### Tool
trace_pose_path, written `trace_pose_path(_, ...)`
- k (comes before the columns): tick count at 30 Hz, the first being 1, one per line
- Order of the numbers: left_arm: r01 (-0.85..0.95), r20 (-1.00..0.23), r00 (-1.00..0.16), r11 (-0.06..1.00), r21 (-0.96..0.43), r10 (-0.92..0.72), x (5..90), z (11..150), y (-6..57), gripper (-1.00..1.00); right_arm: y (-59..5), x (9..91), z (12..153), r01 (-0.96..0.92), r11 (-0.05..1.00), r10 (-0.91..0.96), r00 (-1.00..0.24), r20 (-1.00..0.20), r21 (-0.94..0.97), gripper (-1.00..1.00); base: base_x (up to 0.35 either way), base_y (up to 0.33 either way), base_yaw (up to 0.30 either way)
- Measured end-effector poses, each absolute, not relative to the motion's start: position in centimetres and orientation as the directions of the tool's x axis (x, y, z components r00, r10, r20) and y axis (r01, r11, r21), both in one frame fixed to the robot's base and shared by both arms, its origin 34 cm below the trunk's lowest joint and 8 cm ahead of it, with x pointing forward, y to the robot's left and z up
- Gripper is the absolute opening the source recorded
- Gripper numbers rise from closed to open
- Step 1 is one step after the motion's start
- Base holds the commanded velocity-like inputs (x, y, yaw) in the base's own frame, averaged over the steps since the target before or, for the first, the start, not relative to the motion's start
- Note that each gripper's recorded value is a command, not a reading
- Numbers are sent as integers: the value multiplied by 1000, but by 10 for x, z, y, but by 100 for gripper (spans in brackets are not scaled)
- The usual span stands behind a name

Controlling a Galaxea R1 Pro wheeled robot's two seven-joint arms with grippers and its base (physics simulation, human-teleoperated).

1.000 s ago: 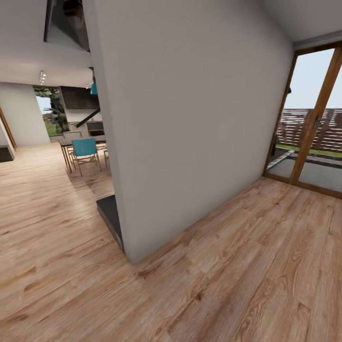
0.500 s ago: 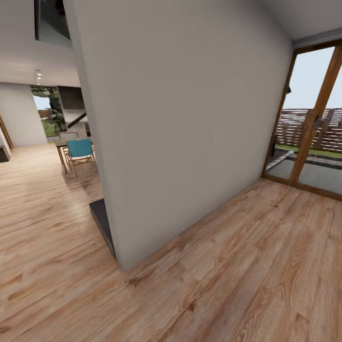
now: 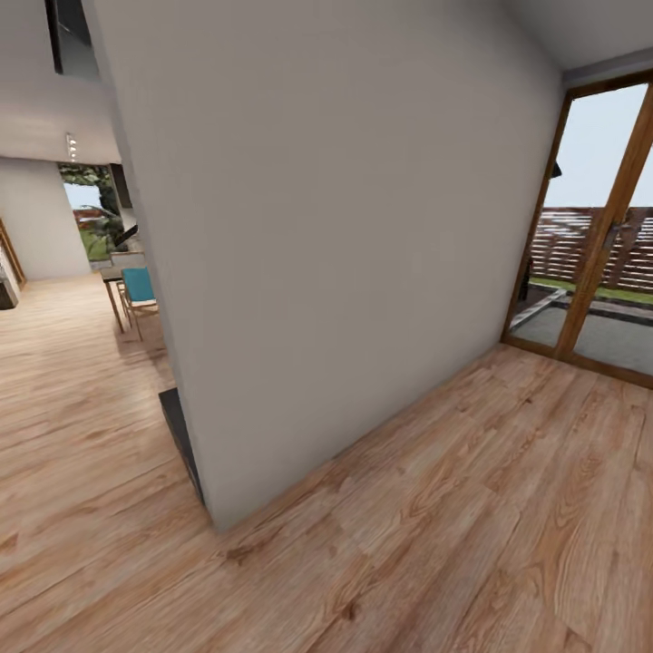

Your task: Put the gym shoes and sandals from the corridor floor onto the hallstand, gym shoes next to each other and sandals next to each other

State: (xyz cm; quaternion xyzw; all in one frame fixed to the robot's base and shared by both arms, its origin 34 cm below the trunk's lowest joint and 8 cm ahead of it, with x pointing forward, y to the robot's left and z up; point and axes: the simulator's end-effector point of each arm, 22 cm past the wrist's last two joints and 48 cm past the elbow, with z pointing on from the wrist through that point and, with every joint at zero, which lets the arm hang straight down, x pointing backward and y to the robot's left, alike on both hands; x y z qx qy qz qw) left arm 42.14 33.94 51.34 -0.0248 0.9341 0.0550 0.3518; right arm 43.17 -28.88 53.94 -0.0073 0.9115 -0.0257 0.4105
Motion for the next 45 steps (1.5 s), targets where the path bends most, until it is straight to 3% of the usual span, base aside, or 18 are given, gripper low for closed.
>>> trace_pose_path(15,-85,-660,-751,993,85,-8,422,513,340,100,-289,432,539,7,999,-35,-664,-747,-53,100,177,-203,117)
trace_pose_path(29,-87,-660,-751,992,87,-8,422,513,341,100,-289,432,539,8,999,-34,-663,-747,-53,100,23,-38,36)
trace_pose_path(45,-87,-660,-751,992,88,-8,422,514,341,100,-289,432,539,8,999,-34,-663,-747,-53,100,1,-1,252)
